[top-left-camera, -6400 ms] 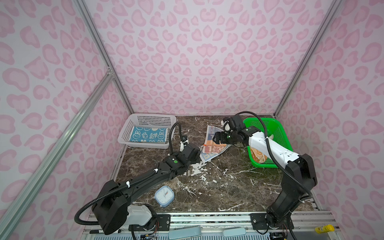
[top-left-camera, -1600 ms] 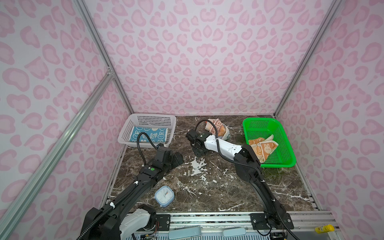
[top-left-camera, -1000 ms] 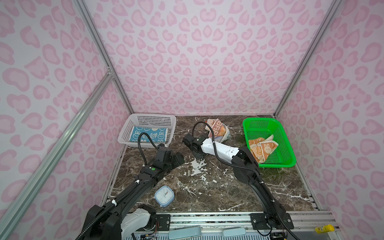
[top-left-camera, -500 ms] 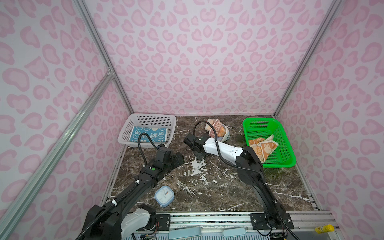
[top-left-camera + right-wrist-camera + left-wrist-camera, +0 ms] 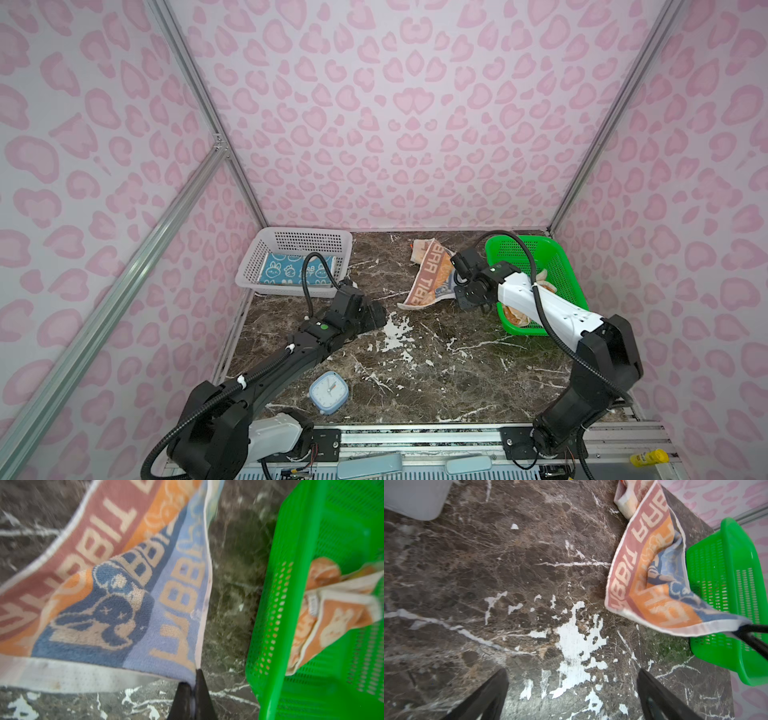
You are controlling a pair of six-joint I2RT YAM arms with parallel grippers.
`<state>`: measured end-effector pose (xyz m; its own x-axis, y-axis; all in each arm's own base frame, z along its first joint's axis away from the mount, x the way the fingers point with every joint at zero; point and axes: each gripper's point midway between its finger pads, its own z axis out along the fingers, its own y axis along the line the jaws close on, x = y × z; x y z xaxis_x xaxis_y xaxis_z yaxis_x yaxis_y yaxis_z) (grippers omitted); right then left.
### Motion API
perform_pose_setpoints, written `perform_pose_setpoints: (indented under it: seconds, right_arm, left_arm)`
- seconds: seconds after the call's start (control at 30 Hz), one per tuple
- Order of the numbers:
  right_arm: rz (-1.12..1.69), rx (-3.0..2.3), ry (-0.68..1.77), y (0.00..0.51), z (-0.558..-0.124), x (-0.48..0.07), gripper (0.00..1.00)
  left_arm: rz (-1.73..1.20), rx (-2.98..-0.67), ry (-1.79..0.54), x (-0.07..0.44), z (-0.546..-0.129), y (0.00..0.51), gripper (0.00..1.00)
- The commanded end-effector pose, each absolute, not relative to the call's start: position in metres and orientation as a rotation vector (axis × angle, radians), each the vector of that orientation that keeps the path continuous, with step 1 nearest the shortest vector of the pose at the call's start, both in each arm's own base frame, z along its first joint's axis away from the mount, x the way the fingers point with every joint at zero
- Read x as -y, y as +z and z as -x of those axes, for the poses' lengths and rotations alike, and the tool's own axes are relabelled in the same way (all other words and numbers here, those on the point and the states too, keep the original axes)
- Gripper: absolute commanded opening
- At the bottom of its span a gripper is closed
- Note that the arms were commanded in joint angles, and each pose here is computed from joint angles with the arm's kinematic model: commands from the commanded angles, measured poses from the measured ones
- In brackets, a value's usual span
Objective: Fold and stack the towels
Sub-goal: 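Grasp the towel's other corner with the left gripper while the right holds its corner, then lift the towel by two corners with both grippers, hanging it up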
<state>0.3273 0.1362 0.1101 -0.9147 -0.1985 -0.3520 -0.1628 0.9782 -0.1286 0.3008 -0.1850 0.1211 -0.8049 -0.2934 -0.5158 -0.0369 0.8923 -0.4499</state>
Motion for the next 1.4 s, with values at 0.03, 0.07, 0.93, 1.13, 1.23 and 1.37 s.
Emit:
perform_pose_setpoints:
  seconds: [0.03, 0.07, 0.93, 1.13, 1.23, 1.37]
  right_arm:
    - [0.203, -2.843, 0.078, 0.068, -0.29, -0.142, 0.0]
    - [0.2, -2.866, 0.094, 0.058, -0.282, -0.141, 0.0]
    - [0.243, -2.907, 0.17, 0.022, -0.254, -0.157, 0.0]
    - [0.245, -2.906, 0.177, 0.02, -0.252, -0.157, 0.0]
    - [0.245, -2.905, 0.184, 0.019, -0.251, -0.158, 0.0]
    - [0.244, -2.905, 0.18, 0.018, -0.25, -0.157, 0.0]
  left_arm:
    - [0.184, -2.485, -0.544, 0.201, -0.307, 0.116, 0.98]
    - [0.178, -2.495, -0.554, 0.205, -0.308, 0.114, 0.97]
    - [-0.115, -2.797, -0.384, 0.26, -0.297, 0.029, 0.82]
    - [-0.069, -2.791, -0.414, 0.267, -0.303, 0.028, 0.68]
    - [-0.051, -2.782, -0.427, 0.268, -0.306, 0.029, 0.59]
    - [-0.048, -2.778, -0.445, 0.271, -0.306, 0.03, 0.47]
